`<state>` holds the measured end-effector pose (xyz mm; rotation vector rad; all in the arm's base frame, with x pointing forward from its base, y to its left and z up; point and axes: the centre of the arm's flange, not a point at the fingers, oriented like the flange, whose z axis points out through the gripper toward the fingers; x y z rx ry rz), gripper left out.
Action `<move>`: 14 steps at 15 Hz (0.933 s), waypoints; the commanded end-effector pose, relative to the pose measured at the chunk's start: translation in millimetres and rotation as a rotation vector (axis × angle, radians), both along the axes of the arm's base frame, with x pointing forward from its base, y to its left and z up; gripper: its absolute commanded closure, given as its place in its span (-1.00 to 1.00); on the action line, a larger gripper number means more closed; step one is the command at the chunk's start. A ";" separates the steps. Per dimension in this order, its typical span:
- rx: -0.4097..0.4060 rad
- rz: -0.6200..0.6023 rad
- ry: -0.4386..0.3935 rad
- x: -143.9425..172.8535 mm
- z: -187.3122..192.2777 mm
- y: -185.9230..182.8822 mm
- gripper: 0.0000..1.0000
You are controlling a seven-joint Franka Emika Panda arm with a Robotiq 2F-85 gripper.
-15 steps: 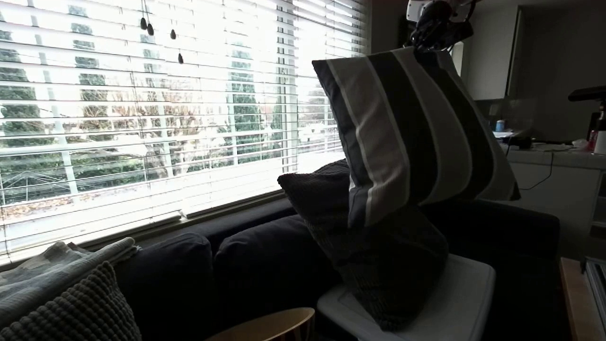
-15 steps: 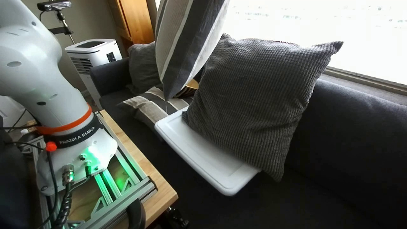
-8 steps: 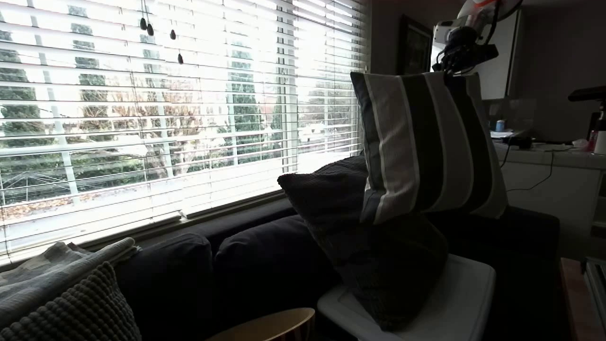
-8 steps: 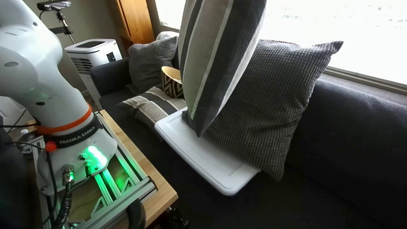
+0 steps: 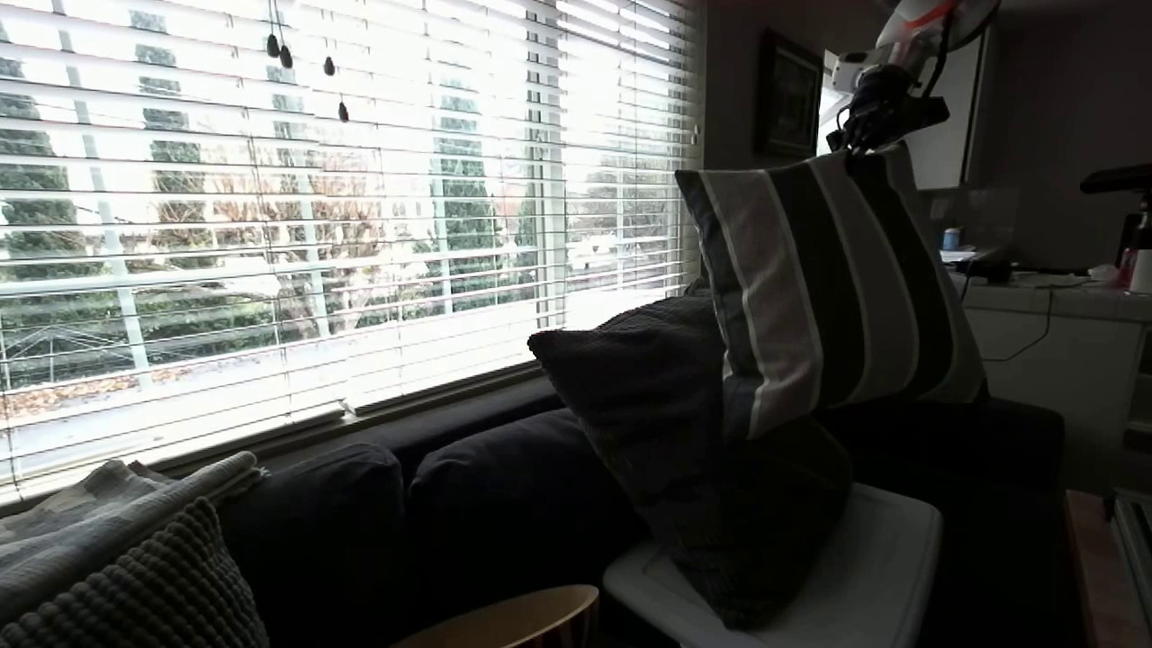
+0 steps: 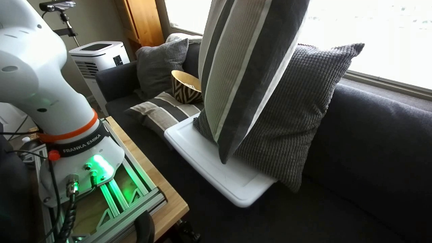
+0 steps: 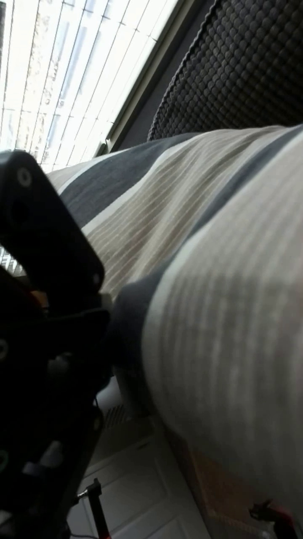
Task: Pick up the striped pillow and move it to the right of the couch
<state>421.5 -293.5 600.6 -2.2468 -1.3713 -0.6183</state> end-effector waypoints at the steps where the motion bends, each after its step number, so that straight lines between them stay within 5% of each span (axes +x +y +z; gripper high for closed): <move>1: -0.001 0.000 -0.001 0.2 0.8 0.1 0.84; 7: 0.000 -0.001 -0.010 7.1 0.2 -5.5 0.96; 14: 0.028 0.013 0.129 30.2 -23.8 -101.1 0.96</move>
